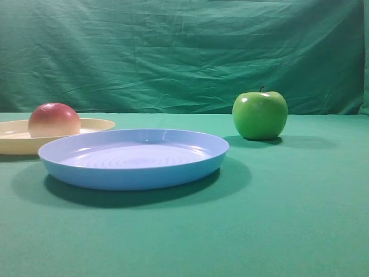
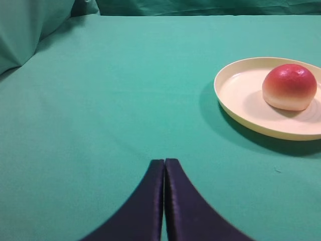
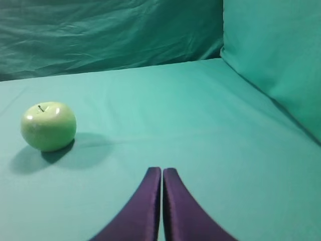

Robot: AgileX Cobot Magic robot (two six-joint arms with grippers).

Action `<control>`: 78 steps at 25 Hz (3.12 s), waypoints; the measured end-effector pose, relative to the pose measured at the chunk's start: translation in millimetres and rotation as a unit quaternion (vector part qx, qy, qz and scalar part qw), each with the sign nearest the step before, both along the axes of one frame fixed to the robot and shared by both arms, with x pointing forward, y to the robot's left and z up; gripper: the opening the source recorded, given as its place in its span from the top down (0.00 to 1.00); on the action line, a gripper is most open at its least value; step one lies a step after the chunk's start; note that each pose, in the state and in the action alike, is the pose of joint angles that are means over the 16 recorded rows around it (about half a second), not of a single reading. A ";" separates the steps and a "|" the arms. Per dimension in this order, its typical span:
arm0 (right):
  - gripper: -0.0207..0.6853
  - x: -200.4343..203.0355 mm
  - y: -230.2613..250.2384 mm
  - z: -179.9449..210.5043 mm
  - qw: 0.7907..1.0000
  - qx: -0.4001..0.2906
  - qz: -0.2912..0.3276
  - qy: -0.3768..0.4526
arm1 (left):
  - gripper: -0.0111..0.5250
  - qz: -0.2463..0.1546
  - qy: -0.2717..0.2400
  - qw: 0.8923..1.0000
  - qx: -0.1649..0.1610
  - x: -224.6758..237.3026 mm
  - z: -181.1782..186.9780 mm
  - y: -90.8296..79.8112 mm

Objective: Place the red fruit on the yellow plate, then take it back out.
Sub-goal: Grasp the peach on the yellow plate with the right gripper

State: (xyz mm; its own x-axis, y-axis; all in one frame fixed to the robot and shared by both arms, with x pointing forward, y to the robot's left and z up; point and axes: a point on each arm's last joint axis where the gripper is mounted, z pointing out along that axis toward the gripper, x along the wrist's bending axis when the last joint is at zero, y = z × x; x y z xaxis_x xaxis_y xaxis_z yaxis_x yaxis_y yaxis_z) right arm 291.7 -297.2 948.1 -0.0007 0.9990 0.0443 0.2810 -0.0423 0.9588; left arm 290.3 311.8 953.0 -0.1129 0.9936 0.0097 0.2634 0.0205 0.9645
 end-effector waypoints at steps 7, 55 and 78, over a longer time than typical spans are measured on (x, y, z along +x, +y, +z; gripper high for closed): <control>0.97 -0.6 0.1 -2.0 1.000 -0.002 0.001 0.011 | 0.98 0.000 0.000 1.000 0.000 0.0 0.0 0.0; 0.97 53.5 20.3 179.8 0.990 -0.022 0.124 0.062 | 0.98 0.000 0.000 1.000 0.000 0.0 0.0 0.0; 0.97 197.4 128.1 163.4 0.906 -0.010 0.365 0.214 | 0.98 0.000 0.000 1.000 0.000 0.0 0.0 0.0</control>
State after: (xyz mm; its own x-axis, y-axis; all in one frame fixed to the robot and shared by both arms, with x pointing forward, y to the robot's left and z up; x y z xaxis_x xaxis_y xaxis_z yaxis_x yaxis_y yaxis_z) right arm 489.2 -169.0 1111.5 -0.6490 0.7393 0.1794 0.5738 0.3210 0.7535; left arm 290.3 311.8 953.0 -0.1129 0.9936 0.0097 0.2634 0.0205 0.9645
